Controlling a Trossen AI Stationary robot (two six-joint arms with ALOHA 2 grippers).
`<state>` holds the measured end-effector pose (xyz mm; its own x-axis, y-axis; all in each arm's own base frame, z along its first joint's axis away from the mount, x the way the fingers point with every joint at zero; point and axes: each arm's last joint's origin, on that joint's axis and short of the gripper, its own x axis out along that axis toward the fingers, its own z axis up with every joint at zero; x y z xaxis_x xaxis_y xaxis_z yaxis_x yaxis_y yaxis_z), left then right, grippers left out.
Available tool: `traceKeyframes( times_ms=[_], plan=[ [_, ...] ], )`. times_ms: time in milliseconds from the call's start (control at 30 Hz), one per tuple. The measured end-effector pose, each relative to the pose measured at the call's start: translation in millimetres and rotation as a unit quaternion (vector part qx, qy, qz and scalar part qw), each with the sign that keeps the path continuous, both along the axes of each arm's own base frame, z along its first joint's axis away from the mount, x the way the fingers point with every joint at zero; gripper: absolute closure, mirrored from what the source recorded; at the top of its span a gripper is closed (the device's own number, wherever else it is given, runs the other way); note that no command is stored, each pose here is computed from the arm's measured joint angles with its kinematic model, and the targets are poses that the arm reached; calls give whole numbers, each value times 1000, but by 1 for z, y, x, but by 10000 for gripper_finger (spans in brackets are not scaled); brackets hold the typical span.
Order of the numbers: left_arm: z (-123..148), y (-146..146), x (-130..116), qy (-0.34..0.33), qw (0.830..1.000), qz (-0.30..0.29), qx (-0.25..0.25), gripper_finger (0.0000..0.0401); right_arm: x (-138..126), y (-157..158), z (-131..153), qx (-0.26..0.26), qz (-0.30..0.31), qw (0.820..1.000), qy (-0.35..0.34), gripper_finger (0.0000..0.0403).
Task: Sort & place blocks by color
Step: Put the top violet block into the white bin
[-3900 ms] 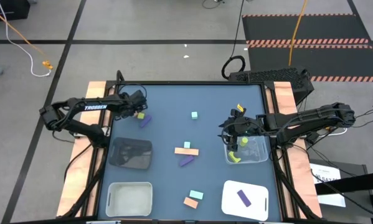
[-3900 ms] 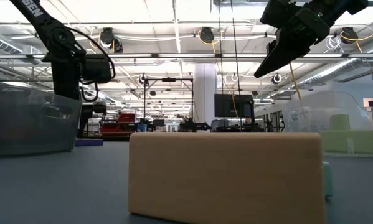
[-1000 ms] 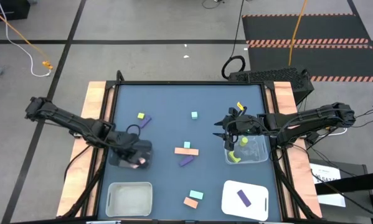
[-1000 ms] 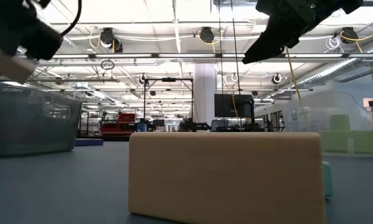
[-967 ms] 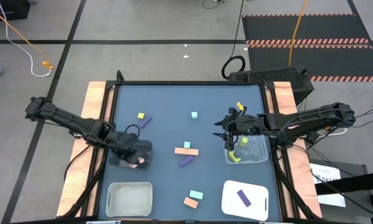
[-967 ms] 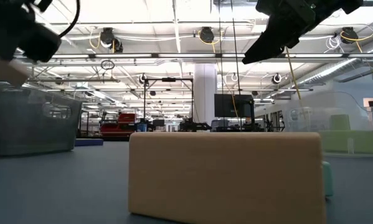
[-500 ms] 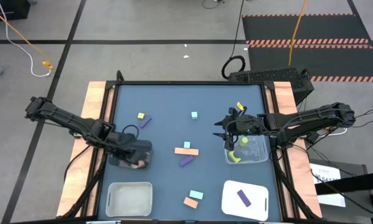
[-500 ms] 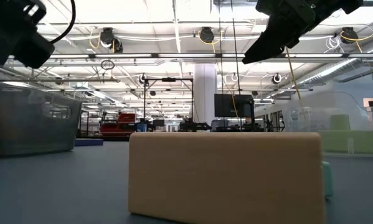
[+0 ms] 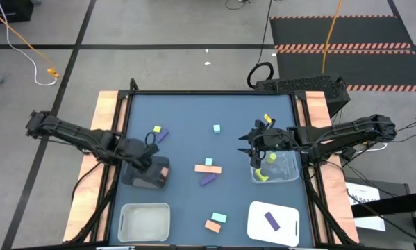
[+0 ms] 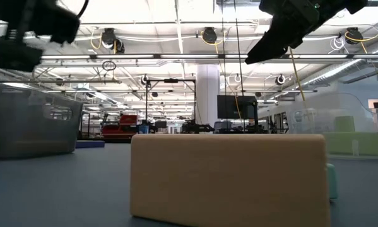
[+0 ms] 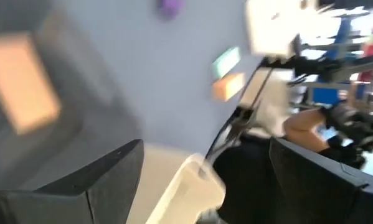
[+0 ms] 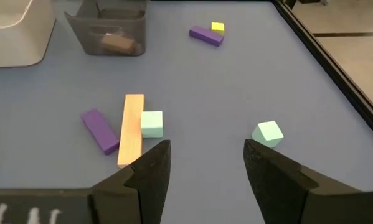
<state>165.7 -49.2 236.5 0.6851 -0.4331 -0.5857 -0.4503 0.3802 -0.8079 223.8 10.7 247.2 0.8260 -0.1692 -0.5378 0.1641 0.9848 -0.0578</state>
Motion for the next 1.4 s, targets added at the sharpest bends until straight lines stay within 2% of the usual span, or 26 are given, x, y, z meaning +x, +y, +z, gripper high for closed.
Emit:
traceKeyframes(
  times_ms=[133,267,333,467,567,700,767,900,1000,1067,1233,1400],
  plan=[
    [13,12,12,-127,988,-4,84,55,0,0,0,-3,3,1000,-3,211],
    [22,21,20,-225,954,-28,194,54,1,0,2,-7,5,1000,-10,211],
    [25,22,24,-266,929,-54,252,54,1,0,2,-7,5,1000,-13,211],
    [37,27,31,-361,856,-79,361,54,2,0,4,-6,5,1000,-21,211],
    [45,28,32,-401,825,-72,390,54,3,0,4,-6,5,1000,-24,211],
    [50,27,33,-428,811,-65,394,54,3,0,4,-6,5,1000,-23,211],
    [54,29,33,-433,805,-31,404,54,3,0,4,-8,6,1000,-23,211],
    [46,39,34,-344,824,56,447,54,3,0,4,-9,7,1000,-23,211],
    [32,48,30,-240,831,89,494,54,3,0,4,-9,7,1000,-23,211],
    [19,57,27,-153,840,119,507,54,3,0,4,-10,8,1000,-23,211],
    [-8,80,10,28,857,231,459,54,3,0,4,-15,10,1000,-21,211],
    [-34,92,1,175,850,241,435,54,3,0,4,-27,18,999,-19,211]
  ],
)
